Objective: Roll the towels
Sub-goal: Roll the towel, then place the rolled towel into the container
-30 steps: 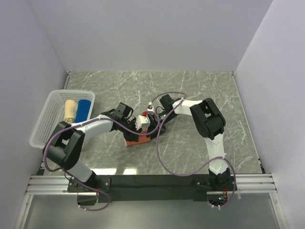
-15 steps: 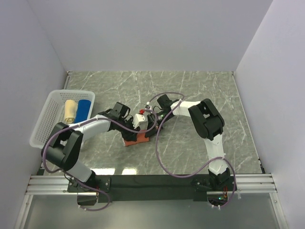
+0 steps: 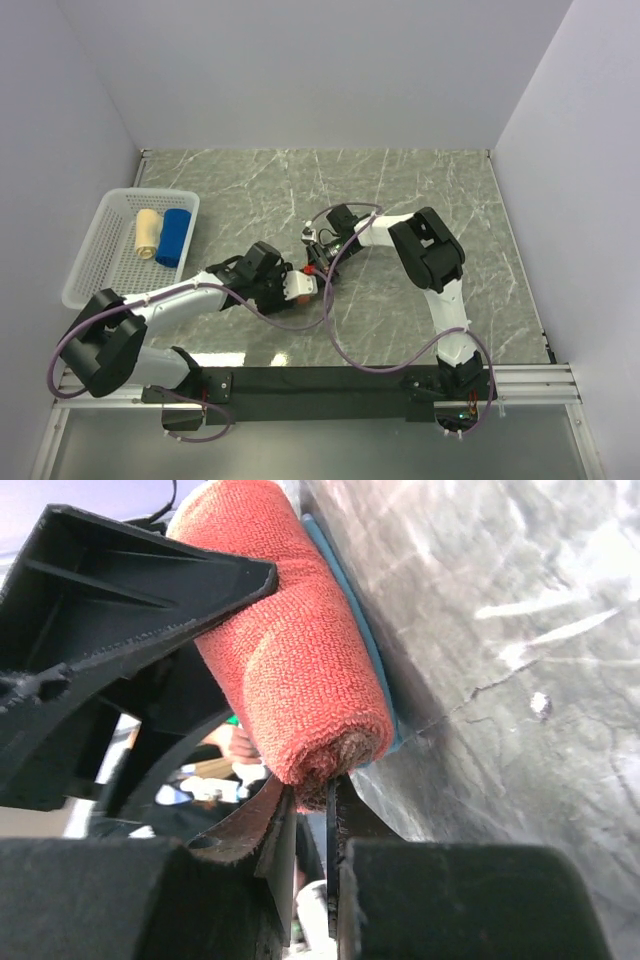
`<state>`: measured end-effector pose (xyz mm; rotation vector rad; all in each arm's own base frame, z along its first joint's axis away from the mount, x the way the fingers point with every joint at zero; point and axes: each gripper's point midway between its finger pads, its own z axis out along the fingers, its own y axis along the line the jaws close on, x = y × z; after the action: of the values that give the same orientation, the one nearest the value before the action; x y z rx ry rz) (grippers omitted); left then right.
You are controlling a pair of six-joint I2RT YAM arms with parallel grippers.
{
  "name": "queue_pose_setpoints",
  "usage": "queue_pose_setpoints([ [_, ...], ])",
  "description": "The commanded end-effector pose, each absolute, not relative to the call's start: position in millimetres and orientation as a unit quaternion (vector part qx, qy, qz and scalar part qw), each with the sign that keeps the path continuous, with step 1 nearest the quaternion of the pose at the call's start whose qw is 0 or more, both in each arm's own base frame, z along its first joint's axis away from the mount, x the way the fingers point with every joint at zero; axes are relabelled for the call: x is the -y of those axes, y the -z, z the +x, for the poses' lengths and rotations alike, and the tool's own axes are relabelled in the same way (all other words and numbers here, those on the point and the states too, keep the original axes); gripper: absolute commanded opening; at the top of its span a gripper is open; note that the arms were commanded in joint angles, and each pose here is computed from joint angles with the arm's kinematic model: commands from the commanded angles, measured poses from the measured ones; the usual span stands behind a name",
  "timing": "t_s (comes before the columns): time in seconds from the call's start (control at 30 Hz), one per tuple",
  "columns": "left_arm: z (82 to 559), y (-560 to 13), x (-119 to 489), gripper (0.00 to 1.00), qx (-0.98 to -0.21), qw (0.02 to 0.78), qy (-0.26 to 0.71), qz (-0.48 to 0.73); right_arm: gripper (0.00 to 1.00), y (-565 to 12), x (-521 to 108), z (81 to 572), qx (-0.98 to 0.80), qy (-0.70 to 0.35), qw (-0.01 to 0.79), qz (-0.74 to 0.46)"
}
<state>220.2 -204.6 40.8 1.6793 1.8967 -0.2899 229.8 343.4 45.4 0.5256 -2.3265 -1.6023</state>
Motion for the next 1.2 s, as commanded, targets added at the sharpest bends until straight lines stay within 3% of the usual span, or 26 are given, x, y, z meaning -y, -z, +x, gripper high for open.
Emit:
queue_pose_setpoints([
  [0.0,223.2,-33.1,204.9,0.64,-0.697,0.297,0.082,0.647,0.00,-56.4,-345.7,226.7,0.781,0.581,0.160,0.163],
  [0.3,218.2,-24.2,219.9,0.66,-0.680,0.311,0.082,0.659,0.00,-50.2,-345.3,229.4,0.768,0.597,0.202,0.110],
  [0.4,217.6,-16.4,216.8,0.62,-0.681,0.305,0.077,0.662,0.00,-51.1,-344.4,228.3,0.764,0.602,0.208,0.108],
  [0.53,213.1,-7.1,215.7,0.50,-0.684,0.286,0.082,0.666,0.00,-58.7,-344.2,226.9,0.748,0.617,0.218,0.112],
  [0.63,208.6,2.4,213.4,0.32,-0.699,0.256,0.089,0.662,0.00,-70.0,-344.9,228.0,0.734,0.629,0.219,0.133],
  [0.67,208.5,2.3,213.2,0.20,-0.705,0.251,0.096,0.656,0.00,-73.2,-343.4,225.7,0.732,0.629,0.229,0.128],
  [0.7,211.5,-2.9,217.3,0.15,-0.714,0.253,0.107,0.644,0.00,-77.9,-342.4,226.3,0.725,0.637,0.223,0.136],
  [0.77,212.7,-7.1,212.0,0.01,-0.734,0.239,0.124,0.623,0.17,-82.1,-340.1,230.4,0.729,0.636,0.213,0.136],
  [0.8,219.5,-16.4,214.4,0.01,-0.745,0.245,0.132,0.606,0.26,-88.0,-336.6,237.0,0.734,0.636,0.192,0.141],
  [0.83,223.4,-21.9,213.5,0.01,-0.753,0.246,0.139,0.594,0.44,-86.4,-335.2,243.9,0.748,0.625,0.172,0.145],
  [0.87,227.3,-25.0,202.8,0.00,-0.772,0.236,0.144,0.573,0.50,-89.5,-330.9,244.5,0.755,0.617,0.173,0.139],
  [0.93,241.2,-45.7,204.0,0.01,-0.787,0.248,0.167,0.539,0.58,-85.5,-320.8,254.2,0.777,0.592,0.123,0.175],
  [1.17,306.7,-130.4,154.3,0.00,-0.845,0.316,0.184,0.391,0.59,-107.4,-282.8,271.0,0.819,0.525,0.050,0.227],
])
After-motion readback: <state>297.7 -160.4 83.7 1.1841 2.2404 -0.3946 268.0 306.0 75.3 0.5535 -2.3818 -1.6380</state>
